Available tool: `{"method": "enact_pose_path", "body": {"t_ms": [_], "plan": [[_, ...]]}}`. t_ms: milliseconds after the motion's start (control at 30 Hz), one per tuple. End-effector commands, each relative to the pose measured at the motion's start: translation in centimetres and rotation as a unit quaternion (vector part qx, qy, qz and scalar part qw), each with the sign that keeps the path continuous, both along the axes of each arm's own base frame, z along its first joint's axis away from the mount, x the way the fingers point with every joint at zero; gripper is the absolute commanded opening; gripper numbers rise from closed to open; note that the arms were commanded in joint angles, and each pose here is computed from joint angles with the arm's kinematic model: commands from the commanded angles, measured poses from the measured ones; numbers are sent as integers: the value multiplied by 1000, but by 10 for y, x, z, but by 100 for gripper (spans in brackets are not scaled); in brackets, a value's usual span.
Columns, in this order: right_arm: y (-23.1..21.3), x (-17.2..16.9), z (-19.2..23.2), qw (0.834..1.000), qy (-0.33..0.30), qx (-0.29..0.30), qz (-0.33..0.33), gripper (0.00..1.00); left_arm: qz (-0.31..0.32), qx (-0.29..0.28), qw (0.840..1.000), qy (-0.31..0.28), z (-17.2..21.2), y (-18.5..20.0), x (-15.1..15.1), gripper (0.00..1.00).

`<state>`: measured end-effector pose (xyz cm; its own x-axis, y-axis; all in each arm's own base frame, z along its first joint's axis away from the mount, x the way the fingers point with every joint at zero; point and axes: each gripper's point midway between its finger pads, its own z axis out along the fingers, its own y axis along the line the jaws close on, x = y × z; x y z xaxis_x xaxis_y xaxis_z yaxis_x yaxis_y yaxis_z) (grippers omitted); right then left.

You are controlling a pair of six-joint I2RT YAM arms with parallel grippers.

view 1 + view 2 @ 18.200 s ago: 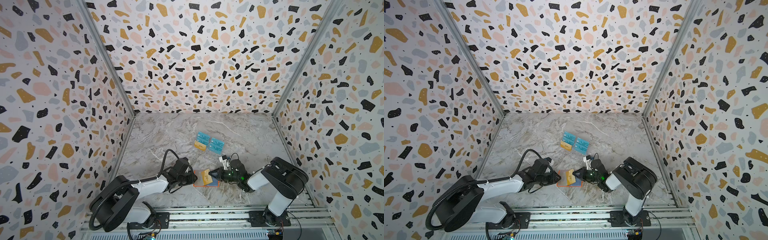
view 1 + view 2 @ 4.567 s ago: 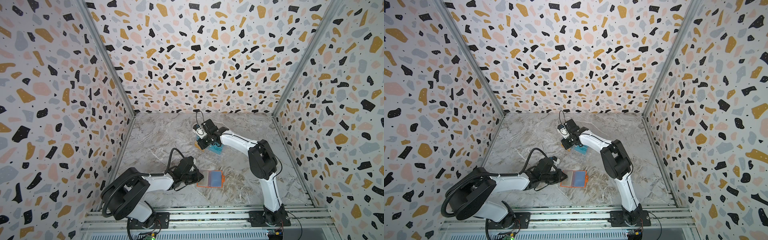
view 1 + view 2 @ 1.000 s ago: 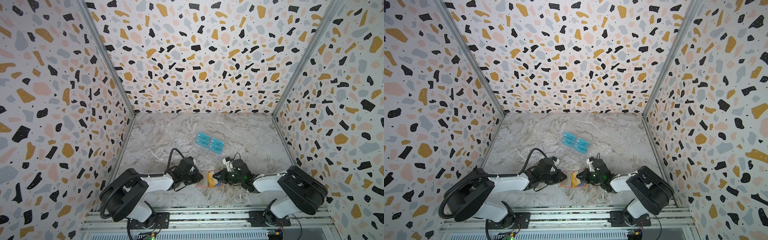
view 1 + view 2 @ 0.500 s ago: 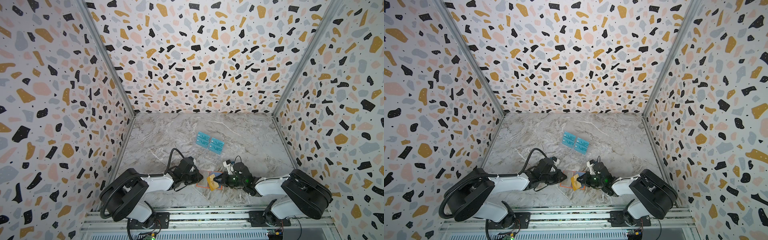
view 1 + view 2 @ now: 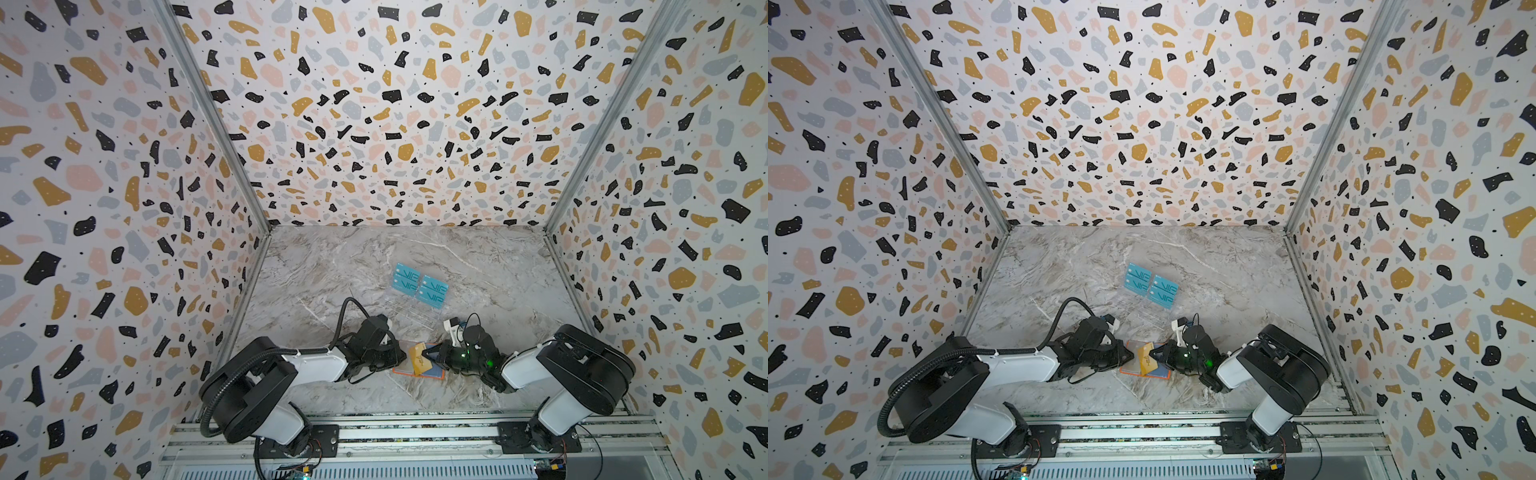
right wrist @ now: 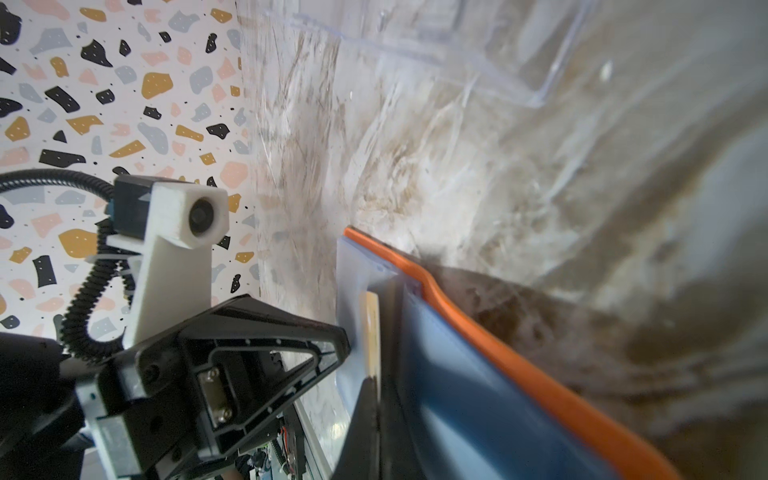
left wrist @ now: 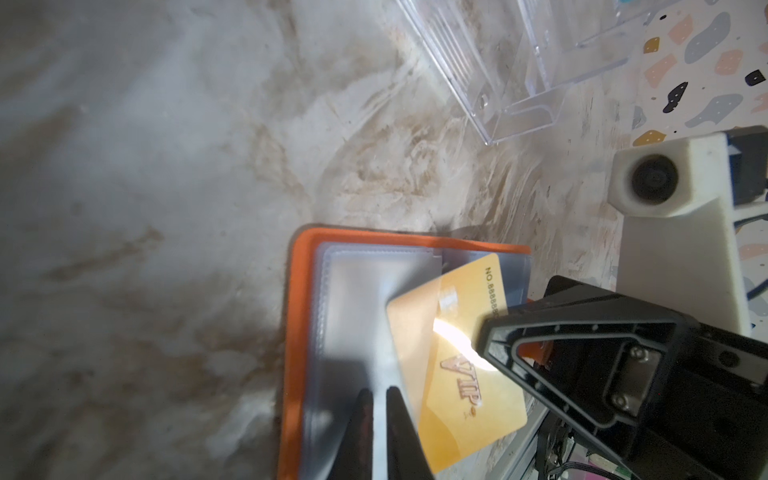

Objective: Put the credit cards into the card holder

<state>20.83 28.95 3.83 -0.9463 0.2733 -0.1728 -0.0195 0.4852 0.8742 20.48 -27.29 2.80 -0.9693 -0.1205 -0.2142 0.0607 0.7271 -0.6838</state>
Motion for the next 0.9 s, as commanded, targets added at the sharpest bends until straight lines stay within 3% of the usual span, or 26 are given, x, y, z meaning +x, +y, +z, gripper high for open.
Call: {"method": "enact_pose_path", "body": {"t_ms": [0, 133, 700, 867], "plan": [[-5, 3, -7, 1000, 1, -7, -26, 0, 2, 18, 1000, 11, -11, 8, -7, 6], [-6, 1, -12, 999, 7, -1, -36, 0, 0, 20, 1000, 15, -13, 8, -9, 0], [-4, 0, -18, 997, -9, 14, -70, 0, -4, 16, 1000, 17, -12, 7, -12, 0], [3, 1, -16, 997, -17, 23, -75, 0, -4, -9, 1000, 12, -1, 0, -10, 0]]}}
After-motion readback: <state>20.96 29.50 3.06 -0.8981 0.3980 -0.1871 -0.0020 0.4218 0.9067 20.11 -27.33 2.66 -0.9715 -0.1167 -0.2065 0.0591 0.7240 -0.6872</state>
